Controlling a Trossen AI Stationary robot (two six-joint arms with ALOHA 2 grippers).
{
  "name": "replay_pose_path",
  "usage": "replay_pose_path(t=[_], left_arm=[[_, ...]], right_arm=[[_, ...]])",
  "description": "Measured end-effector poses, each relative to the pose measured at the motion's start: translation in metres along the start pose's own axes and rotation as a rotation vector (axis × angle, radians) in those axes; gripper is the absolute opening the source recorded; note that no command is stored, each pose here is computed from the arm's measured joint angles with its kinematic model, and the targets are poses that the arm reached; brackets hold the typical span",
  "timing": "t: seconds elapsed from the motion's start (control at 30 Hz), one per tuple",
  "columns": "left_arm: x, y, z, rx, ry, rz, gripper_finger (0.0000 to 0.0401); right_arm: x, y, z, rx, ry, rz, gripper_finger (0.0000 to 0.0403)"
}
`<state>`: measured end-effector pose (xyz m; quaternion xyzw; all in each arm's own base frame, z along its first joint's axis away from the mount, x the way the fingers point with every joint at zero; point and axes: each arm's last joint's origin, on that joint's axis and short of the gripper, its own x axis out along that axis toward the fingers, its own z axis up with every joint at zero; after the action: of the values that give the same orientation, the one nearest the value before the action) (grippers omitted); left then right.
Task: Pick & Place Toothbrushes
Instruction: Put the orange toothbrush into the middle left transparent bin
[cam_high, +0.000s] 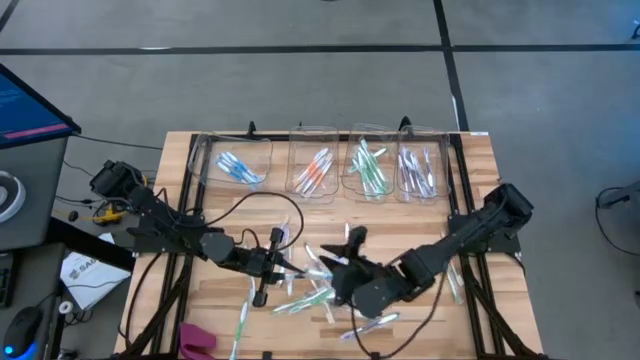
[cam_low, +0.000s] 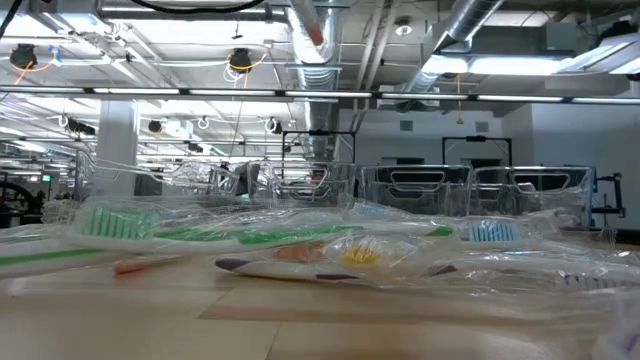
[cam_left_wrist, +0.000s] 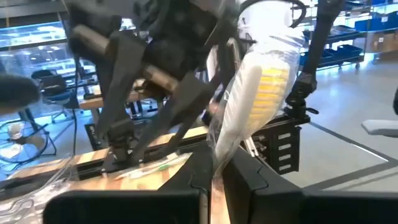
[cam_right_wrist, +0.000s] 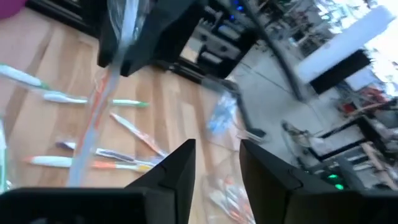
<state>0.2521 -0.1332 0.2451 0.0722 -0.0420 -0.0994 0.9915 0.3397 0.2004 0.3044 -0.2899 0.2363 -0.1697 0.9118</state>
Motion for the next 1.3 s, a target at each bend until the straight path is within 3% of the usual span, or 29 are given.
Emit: replay_pose_path(t=[0.2, 0.47, 0.67, 0.83, 1.03, 1.17, 1.3], left_arm=[[0.0, 0.001, -0.001, 0.002, 0.017, 0.023, 0.0008], [0.001, 0.005, -0.006, 0.019, 0.071, 0.07, 0.0009], [0.001, 0.016, -0.007, 0.01, 0.132, 0.103, 0.0008], [0.007, 0.031, 0.006, -0.016, 0.19, 0.138, 0.0008], [0.023, 0.068, 0.04, -0.023, 0.258, 0.142, 0.0008], [0.027, 0.111, 0.058, -0.133, 0.376, 0.253, 0.0008], [0.022, 0.156, 0.075, -0.171, 0.383, 0.386, 0.0008]], right_arm=[[-0.051, -0.003, -0.009, 0.007, 0.022, -0.03, 0.012], [-0.12, -0.016, -0.043, 0.184, 0.048, -0.059, 0.012], [-0.146, -0.03, -0.067, 0.271, 0.028, -0.141, 0.0119], [-0.152, -0.032, -0.085, 0.324, -0.017, -0.118, 0.0106], [-0.145, -0.042, -0.126, 0.438, -0.06, -0.162, 0.0093], [-0.139, -0.044, -0.155, 0.523, -0.108, -0.186, 0.0092], [-0.133, -0.044, -0.175, 0.582, -0.123, -0.2, 0.0092]])
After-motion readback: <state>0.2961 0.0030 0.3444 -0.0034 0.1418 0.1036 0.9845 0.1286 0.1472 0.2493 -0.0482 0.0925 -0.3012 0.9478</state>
